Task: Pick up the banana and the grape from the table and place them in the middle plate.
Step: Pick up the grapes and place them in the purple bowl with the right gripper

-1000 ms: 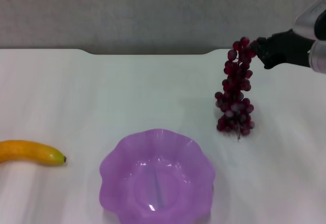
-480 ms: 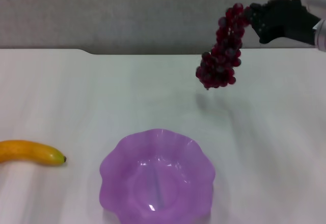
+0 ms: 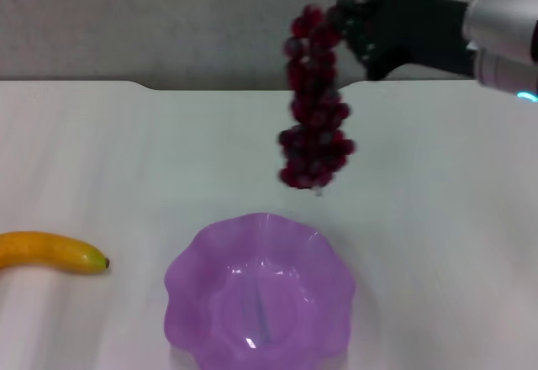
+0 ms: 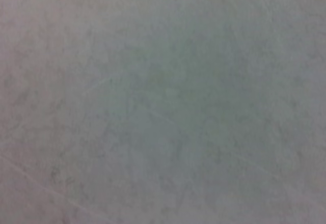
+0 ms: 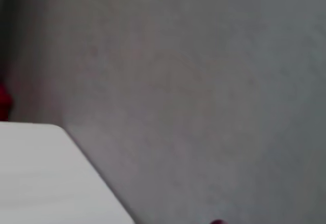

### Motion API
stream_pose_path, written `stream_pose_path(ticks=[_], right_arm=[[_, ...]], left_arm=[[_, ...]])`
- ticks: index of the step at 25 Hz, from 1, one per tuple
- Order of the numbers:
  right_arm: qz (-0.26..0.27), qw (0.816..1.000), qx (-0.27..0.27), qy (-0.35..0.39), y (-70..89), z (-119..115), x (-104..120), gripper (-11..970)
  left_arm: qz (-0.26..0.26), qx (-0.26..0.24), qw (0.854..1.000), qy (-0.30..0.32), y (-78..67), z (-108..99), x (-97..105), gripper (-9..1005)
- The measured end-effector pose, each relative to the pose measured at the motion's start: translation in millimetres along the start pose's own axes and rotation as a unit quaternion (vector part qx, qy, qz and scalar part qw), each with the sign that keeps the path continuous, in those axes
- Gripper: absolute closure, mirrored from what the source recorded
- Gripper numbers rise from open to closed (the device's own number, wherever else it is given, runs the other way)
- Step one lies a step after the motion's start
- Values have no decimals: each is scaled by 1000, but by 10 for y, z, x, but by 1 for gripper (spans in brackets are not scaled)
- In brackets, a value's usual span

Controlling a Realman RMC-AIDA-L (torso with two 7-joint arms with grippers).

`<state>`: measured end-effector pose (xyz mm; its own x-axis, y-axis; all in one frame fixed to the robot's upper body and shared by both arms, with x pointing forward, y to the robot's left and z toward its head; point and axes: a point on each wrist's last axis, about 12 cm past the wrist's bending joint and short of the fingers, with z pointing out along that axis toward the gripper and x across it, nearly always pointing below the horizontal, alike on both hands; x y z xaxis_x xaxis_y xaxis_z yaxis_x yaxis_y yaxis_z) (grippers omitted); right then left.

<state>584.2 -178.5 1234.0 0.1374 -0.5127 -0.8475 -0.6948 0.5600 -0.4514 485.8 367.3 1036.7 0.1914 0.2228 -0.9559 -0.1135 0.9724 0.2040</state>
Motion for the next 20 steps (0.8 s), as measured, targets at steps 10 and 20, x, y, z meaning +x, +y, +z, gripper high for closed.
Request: stream_pose_path(ticks=[10, 20], right_arm=[[-54, 993, -104, -15, 590, 121, -223, 881], [-72, 984, -165, 6, 949, 209, -113, 884]], left_arm=[[-1, 1, 1000, -3, -12, 10, -8, 109], [-2, 2, 1000, -5, -22, 16, -13, 109]])
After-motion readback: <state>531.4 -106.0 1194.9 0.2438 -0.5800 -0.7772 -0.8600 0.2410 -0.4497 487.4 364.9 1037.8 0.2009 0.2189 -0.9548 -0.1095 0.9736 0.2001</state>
